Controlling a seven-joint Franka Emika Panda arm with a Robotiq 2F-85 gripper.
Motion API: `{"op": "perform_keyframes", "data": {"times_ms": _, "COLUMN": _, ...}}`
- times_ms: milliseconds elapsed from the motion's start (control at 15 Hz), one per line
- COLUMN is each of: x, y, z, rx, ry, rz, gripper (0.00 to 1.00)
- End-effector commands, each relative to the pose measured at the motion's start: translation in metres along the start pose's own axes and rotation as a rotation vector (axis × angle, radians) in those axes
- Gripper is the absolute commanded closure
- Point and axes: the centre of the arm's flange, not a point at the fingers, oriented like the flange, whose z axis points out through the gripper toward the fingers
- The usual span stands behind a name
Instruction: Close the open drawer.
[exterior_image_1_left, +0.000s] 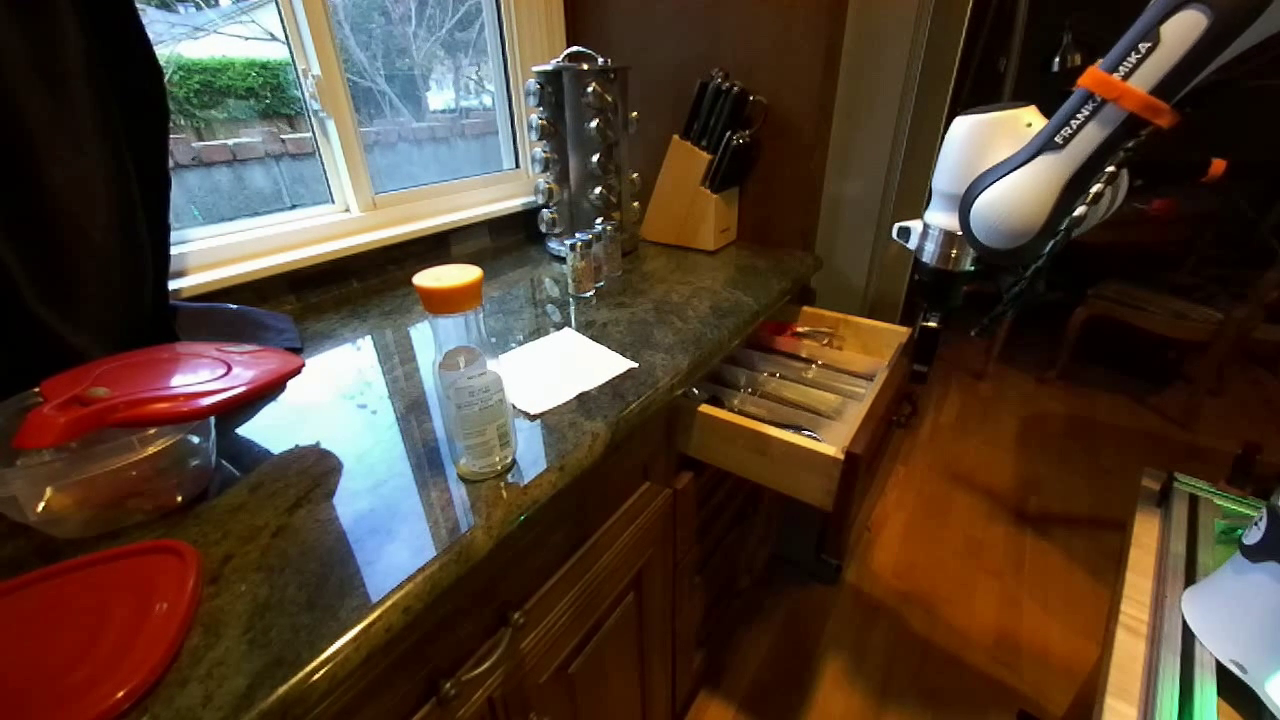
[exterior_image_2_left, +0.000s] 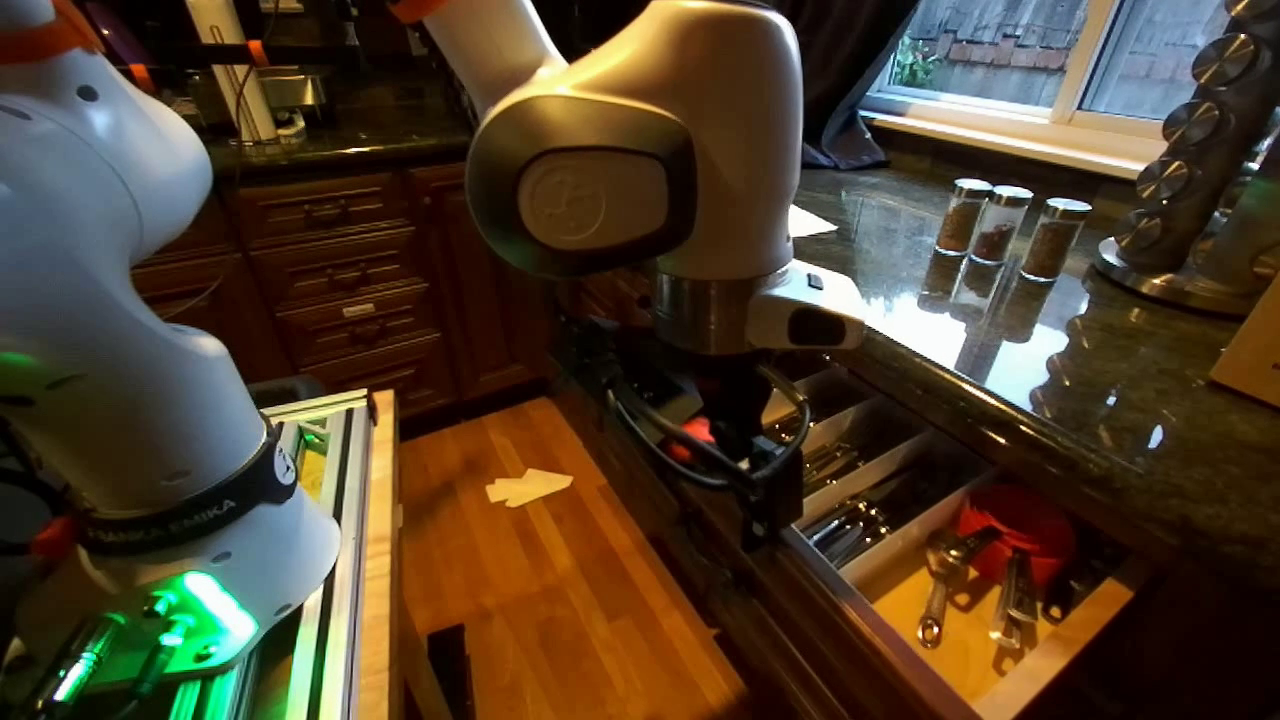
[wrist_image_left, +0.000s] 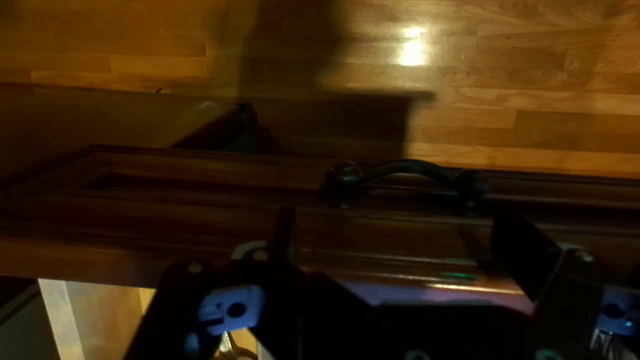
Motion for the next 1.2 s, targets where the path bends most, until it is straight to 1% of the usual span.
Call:
{"op": "perform_keyframes", "data": {"times_ms": 0, "x": -0.009, "y": -0.007, "z": 0.004, "rx": 0.033, "ry": 0.082, "rz": -0.031, "gripper": 0.00}}
{"op": "perform_keyframes", "data": {"times_ms": 67, "x": -0.006, "y": -0.007, "z": 0.002, "rx": 0.050, "ry": 0.106, "rz": -0.038, "gripper": 0.00}}
{"op": "perform_keyframes", "data": {"times_ms": 133, "x": -0.003, "y": -0.008, "z": 0.000, "rx": 0.083, "ry": 0.127, "rz": -0.045, "gripper": 0.00}}
{"op": "perform_keyframes", "data": {"times_ms": 267, "x": 0.004, "y": -0.010, "z": -0.001, "rx": 0.105, "ry": 0.158, "rz": -0.055, "gripper": 0.00}}
{"op": "perform_keyframes", "data": {"times_ms": 400, "x": 0.010, "y": -0.010, "z": 0.000, "rx": 0.130, "ry": 0.163, "rz": -0.062, "gripper": 0.00}}
{"op": "perform_keyframes", "data": {"times_ms": 467, "x": 0.010, "y": -0.010, "z": 0.000, "rx": 0.143, "ry": 0.151, "rz": -0.057, "gripper": 0.00}}
{"op": "perform_keyframes", "data": {"times_ms": 533, "x": 0.017, "y": -0.011, "z": -0.006, "rx": 0.111, "ry": 0.150, "rz": -0.051, "gripper": 0.00}}
{"op": "perform_keyframes", "data": {"times_ms": 933, "x": 0.015, "y": -0.012, "z": -0.004, "rx": 0.120, "ry": 0.151, "rz": -0.051, "gripper": 0.00}}
{"op": "perform_keyframes", "data": {"times_ms": 1133, "x": 0.042, "y": -0.003, "z": -0.002, "rx": 0.079, "ry": 0.189, "rz": -0.016, "gripper": 0.00}}
